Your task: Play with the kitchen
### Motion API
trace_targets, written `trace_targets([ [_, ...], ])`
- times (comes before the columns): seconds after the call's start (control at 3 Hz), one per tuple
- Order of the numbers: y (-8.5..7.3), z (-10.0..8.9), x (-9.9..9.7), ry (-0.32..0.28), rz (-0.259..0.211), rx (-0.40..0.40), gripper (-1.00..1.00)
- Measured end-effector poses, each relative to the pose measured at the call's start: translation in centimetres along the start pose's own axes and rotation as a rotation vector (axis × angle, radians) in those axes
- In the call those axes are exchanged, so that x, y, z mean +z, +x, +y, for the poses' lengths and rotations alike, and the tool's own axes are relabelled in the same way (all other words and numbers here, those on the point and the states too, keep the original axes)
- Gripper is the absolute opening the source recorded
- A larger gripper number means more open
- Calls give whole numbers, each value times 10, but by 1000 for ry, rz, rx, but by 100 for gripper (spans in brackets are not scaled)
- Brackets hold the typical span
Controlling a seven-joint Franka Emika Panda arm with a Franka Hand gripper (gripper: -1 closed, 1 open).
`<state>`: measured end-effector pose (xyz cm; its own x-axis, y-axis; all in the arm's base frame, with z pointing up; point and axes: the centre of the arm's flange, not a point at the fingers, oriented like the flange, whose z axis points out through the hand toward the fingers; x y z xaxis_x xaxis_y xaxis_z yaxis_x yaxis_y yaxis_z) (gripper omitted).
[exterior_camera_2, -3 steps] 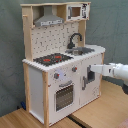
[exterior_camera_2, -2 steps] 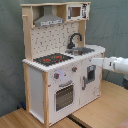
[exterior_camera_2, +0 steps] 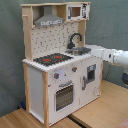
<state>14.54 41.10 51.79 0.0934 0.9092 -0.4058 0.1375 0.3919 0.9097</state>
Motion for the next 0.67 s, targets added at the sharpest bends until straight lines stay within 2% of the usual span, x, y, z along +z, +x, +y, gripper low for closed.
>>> trace_targets([
  [0.33,3,9,2,27,-43,71,100],
  [0.67,-10,20,9,60,-107,147,100],
])
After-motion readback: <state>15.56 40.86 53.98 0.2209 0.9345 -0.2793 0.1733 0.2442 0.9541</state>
